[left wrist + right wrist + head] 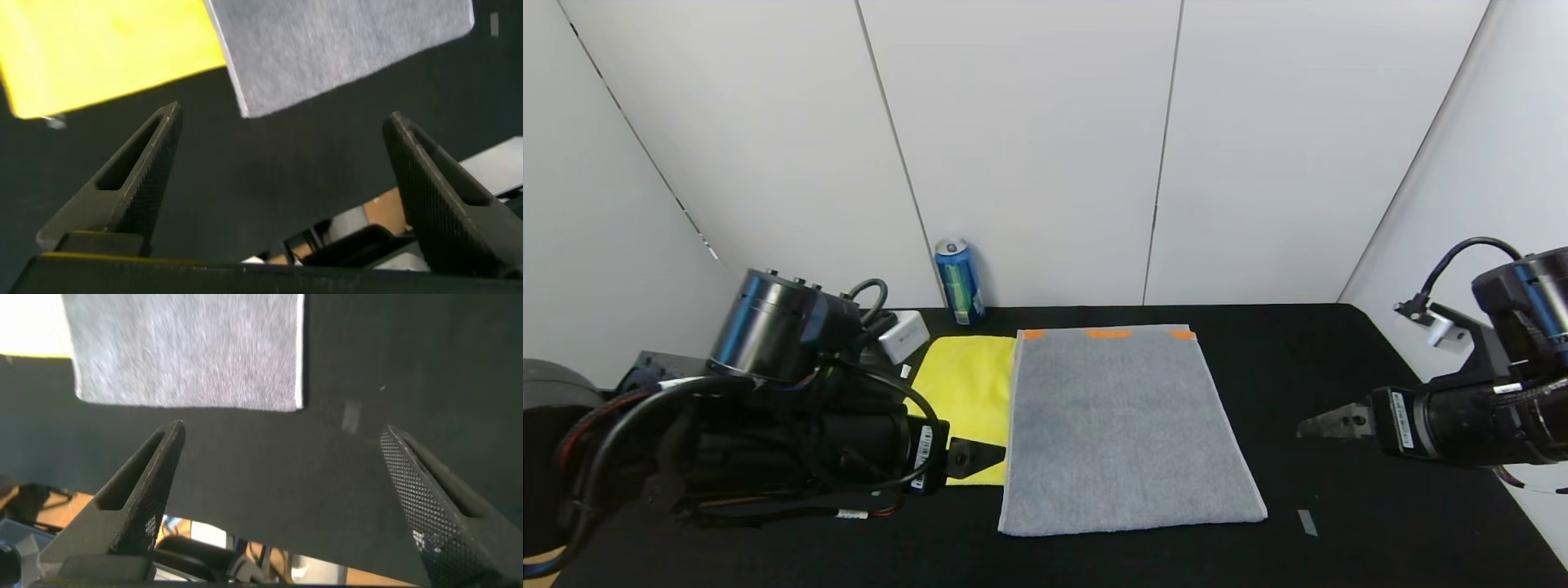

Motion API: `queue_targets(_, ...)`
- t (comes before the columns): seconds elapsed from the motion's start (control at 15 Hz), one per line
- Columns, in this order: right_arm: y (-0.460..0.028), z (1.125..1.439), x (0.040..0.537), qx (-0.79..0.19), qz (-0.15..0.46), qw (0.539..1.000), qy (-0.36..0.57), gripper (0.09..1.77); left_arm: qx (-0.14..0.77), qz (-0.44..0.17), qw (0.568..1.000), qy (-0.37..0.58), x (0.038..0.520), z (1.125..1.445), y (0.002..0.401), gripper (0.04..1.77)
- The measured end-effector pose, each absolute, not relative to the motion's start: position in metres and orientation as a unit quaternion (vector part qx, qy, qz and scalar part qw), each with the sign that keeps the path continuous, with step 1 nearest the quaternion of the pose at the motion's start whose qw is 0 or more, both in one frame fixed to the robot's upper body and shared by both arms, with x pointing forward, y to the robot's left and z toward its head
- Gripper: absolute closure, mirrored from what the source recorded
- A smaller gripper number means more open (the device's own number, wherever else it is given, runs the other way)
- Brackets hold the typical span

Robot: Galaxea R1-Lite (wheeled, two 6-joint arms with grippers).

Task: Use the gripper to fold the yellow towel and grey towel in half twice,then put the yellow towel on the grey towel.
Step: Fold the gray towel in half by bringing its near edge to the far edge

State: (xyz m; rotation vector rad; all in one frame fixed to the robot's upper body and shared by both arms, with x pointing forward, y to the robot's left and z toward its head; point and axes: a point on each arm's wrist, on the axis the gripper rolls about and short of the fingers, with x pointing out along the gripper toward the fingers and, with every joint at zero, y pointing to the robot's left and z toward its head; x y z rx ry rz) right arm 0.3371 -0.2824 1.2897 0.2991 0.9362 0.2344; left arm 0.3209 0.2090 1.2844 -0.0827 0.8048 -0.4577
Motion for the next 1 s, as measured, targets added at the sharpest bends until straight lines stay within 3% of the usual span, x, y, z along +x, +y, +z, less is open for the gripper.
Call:
queue_targets(0.27, -0.274, 1.269, 0.353, 0.144, 0.112, 0.863, 0.471, 0.15, -0.068, -0.245, 0.870, 0.423, 0.335, 1.262, 0.199, 0.09)
queue_targets(1.0, -0.258, 1.234, 0.375, 0.159, 0.111, 0.851, 0.488, 0.15, -0.065, -0.226, 0.845, 0.480, 0.355, 1.206, 0.191, 0.09)
